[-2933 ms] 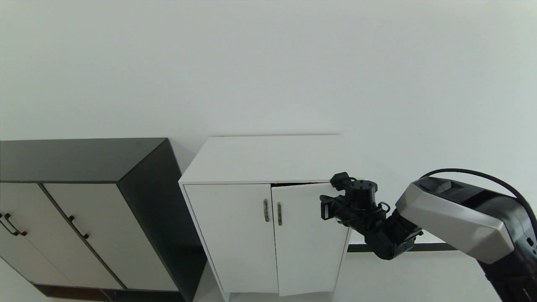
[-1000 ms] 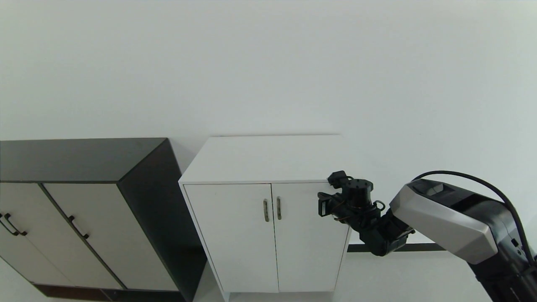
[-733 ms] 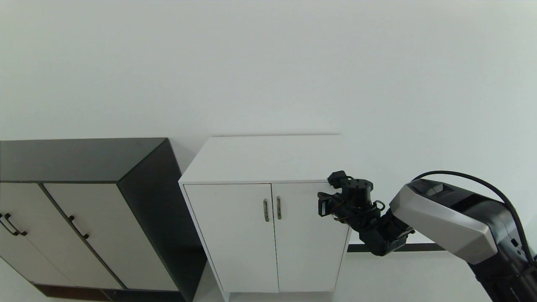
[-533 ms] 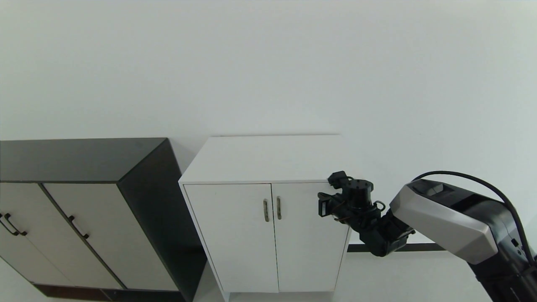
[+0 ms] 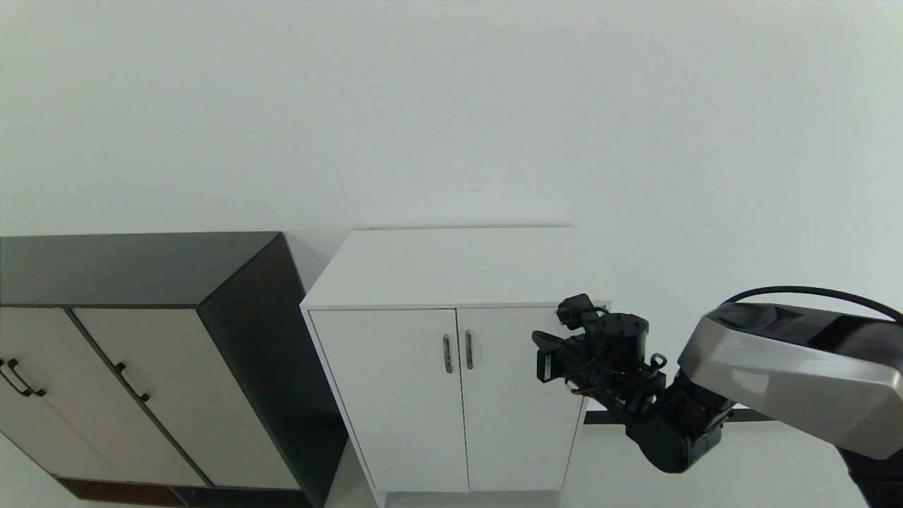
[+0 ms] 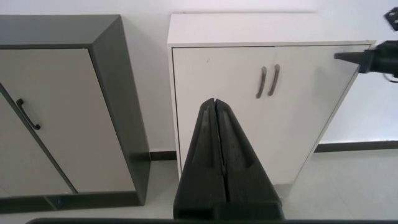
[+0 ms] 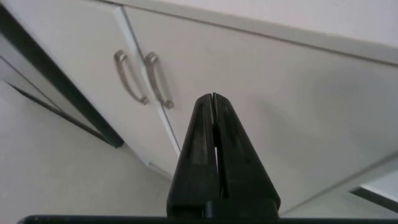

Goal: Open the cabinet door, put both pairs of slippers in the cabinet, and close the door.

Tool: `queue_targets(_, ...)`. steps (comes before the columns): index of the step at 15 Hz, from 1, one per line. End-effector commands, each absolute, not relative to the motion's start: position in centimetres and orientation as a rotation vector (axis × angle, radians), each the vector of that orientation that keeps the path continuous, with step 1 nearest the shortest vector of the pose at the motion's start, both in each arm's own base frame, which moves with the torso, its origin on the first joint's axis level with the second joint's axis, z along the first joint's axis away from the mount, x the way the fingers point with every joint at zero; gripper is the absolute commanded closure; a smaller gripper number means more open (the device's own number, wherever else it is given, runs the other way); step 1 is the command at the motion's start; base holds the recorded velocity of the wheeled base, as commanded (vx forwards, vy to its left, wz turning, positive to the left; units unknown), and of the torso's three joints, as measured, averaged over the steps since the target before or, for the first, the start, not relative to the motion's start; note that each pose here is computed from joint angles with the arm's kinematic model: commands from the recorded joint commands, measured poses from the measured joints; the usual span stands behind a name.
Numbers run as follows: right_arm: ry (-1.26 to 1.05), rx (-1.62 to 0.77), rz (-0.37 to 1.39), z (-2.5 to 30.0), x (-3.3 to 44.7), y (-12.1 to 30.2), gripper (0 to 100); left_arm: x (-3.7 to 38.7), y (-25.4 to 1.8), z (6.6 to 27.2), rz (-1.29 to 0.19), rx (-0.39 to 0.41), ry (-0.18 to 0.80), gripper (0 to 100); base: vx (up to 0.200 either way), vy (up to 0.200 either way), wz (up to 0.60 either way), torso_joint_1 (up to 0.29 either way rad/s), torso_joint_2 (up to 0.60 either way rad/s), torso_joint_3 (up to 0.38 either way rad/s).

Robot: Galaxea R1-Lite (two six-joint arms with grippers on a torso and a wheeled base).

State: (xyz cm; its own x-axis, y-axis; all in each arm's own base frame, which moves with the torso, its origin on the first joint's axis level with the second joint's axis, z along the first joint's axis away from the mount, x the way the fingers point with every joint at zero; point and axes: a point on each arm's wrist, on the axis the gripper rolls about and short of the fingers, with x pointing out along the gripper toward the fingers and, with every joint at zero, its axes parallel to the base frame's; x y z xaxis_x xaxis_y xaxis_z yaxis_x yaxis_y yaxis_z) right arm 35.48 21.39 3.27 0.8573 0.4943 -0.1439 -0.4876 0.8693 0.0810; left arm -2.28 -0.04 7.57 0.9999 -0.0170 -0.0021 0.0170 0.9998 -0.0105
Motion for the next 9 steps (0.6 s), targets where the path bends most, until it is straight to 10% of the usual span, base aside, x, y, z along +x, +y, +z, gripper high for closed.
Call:
queue_targets(1,0.105,0.037,0.524,6.7,30.9,19.7,100,-2.3,0.0,7.5,-0.015,-0.011,0.005,100,0.0,0.0,0.0,0.0,0.0,0.0)
queue_targets(9,0.149,-0.095,0.332,9.5,19.9,10.5,100,-2.3,0.0,7.5,-0.015,-0.006,0.005,100,0.0,0.0,0.0,0.0,0.0,0.0)
